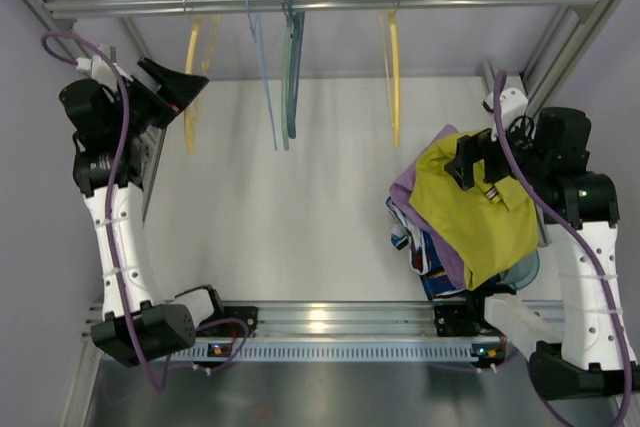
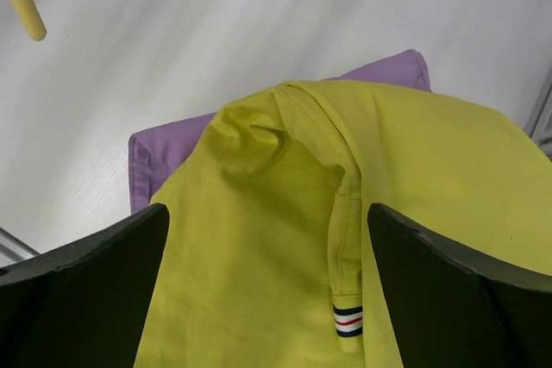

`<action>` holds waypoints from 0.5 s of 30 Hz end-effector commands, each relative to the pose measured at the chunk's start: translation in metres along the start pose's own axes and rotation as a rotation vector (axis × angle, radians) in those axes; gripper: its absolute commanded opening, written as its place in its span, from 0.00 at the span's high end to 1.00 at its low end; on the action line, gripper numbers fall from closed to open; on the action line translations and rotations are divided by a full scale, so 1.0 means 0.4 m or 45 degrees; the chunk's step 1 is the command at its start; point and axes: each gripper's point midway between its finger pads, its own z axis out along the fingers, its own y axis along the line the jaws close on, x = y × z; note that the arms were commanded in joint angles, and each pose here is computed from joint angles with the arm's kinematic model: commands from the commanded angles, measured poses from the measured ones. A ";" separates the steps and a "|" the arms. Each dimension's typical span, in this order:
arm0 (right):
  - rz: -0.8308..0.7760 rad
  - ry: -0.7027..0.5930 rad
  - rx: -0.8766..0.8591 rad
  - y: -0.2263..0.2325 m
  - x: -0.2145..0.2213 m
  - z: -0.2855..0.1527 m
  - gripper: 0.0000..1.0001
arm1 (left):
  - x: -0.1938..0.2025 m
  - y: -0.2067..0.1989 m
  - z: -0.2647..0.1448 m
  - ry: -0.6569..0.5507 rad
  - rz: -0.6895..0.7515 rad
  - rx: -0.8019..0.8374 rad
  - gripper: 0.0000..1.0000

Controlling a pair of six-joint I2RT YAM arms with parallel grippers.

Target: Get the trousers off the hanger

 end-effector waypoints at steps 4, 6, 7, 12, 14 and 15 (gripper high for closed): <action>-0.050 -0.174 0.078 -0.003 -0.078 -0.067 0.01 | 0.081 0.154 -0.093 0.117 0.295 -0.400 0.02; -0.049 -0.183 0.088 -0.001 -0.076 -0.076 0.01 | 0.100 0.156 -0.116 0.181 0.374 -0.416 0.01; -0.042 -0.177 0.092 0.000 -0.071 -0.079 0.00 | 0.129 0.166 -0.141 0.260 0.449 -0.429 0.01; -0.022 -0.161 0.133 -0.002 -0.029 -0.087 0.01 | 0.200 0.206 -0.224 0.444 0.601 -0.525 0.02; 0.000 -0.144 0.141 0.000 0.000 -0.086 0.01 | 0.232 0.231 -0.264 0.518 0.622 -0.594 0.02; 0.007 -0.142 0.140 0.002 0.009 -0.087 0.00 | 0.244 0.254 -0.286 0.546 0.662 -0.646 0.01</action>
